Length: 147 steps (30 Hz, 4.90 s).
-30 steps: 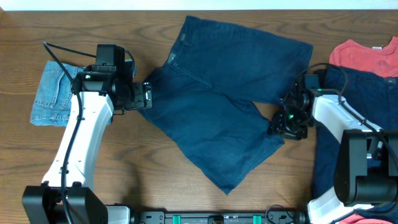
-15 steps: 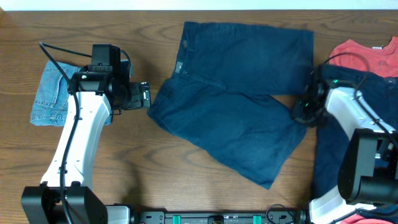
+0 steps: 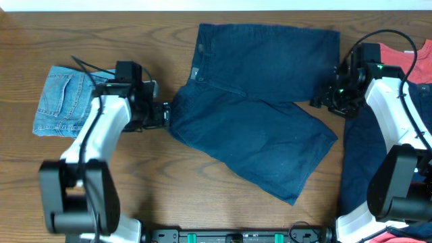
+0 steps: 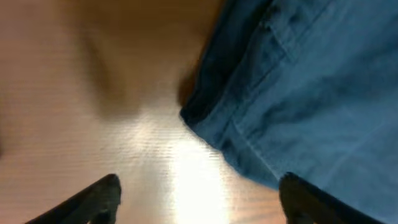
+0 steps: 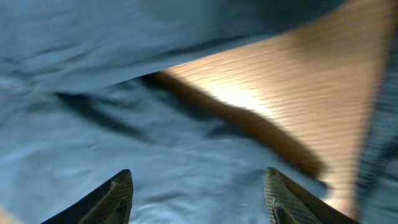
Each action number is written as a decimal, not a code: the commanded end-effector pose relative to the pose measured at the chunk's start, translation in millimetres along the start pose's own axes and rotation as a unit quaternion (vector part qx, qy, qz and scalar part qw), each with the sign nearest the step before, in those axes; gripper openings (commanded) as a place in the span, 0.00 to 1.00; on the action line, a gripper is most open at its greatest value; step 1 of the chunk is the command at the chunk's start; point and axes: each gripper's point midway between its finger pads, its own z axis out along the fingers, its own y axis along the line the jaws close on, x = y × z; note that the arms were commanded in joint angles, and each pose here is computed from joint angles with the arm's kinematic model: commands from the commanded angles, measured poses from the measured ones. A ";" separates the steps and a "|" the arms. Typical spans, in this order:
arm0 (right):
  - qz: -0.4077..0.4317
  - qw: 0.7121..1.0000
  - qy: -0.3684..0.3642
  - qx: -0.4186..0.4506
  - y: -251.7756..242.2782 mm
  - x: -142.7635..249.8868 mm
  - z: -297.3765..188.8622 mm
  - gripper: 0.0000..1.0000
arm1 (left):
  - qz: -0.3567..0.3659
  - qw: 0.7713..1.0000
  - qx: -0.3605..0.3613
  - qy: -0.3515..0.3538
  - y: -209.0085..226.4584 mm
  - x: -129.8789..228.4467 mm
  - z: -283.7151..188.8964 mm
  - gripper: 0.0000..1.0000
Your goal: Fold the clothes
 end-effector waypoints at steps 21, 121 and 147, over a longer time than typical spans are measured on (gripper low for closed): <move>0.003 0.993 0.117 0.008 10.0 81.0 39.3 0.56 | -0.212 0.972 -0.080 0.062 101.3 34.8 5.5 0.06; 0.168 0.975 0.144 -0.008 -37.6 206.8 65.6 0.06 | -0.171 0.980 0.044 0.088 20.2 81.7 31.4 0.06; 0.053 0.992 -0.114 -0.019 28.6 98.0 -161.6 0.01 | -0.165 0.983 0.074 -0.044 -23.2 143.7 -124.7 0.06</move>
